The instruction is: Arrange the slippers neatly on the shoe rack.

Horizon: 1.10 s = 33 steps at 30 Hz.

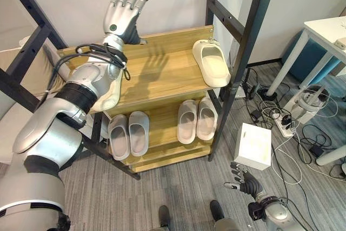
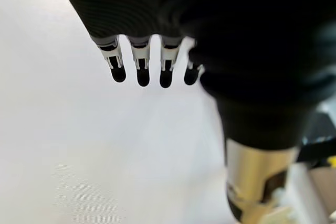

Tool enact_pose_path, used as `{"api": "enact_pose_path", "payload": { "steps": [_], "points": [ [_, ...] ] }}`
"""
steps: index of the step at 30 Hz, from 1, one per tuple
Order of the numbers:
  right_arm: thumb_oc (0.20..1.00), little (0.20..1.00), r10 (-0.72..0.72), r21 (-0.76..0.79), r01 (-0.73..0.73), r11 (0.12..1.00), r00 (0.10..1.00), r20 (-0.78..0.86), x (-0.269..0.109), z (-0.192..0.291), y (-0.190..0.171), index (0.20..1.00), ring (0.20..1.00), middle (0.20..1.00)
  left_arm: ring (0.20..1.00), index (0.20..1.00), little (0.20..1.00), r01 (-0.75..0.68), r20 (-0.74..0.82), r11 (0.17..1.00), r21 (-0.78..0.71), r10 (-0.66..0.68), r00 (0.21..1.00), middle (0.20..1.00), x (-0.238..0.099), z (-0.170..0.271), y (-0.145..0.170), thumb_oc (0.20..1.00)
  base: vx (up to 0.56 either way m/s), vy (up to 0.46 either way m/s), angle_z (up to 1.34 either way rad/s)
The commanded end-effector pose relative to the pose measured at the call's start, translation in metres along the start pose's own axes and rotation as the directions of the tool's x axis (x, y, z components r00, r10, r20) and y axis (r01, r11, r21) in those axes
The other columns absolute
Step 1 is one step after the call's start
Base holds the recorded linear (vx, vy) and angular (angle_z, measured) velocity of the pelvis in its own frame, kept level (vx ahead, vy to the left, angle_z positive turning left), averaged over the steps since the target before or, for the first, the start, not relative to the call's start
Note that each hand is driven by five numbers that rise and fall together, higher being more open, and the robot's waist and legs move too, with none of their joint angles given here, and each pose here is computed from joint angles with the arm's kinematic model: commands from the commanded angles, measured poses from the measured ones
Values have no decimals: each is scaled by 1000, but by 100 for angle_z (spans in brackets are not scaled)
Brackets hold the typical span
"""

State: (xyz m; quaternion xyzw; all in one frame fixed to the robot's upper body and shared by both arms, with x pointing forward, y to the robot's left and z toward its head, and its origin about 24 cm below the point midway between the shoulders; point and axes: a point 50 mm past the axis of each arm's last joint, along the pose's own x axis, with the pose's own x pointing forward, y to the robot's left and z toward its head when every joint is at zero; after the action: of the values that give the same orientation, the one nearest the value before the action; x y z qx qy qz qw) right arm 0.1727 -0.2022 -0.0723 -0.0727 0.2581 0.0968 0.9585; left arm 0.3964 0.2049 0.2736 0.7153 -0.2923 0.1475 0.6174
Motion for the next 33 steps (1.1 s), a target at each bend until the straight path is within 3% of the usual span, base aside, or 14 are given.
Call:
{"api": "enact_pose_path", "payload": {
  "steps": [1, 14, 26, 33],
  "points": [
    [1000, 1000, 9, -2, -9, 1000, 994, 106, 0, 18, -4, 1000, 1000, 1000, 1000, 1000, 1000, -99, -104, 986, 134, 113, 988, 1000, 12, -44, 43, 1000, 32, 2, 0],
    [1000, 1000, 0, -25, 2, 1000, 998, 62, 1, 7, 2, 1000, 1000, 1000, 1000, 1000, 1000, -39, -187, 992, 116, 60, 980, 1000, -40, -76, 19, 1000, 16, 0, 6],
    [1000, 1000, -12, -24, 13, 1000, 999, 45, 0, 3, 2, 1000, 1000, 1000, 1000, 1000, 1000, 34, -224, 995, 94, -12, 975, 1000, -51, -77, -2, 1000, 1, 0, 1],
    [1000, 1000, -20, -37, 23, 999, 998, 64, 1, 9, -1, 1000, 1000, 1000, 1000, 1000, 1000, 83, -287, 993, 83, -56, 956, 1000, -37, -75, -10, 1000, -2, 2, -2]
  ]
}}
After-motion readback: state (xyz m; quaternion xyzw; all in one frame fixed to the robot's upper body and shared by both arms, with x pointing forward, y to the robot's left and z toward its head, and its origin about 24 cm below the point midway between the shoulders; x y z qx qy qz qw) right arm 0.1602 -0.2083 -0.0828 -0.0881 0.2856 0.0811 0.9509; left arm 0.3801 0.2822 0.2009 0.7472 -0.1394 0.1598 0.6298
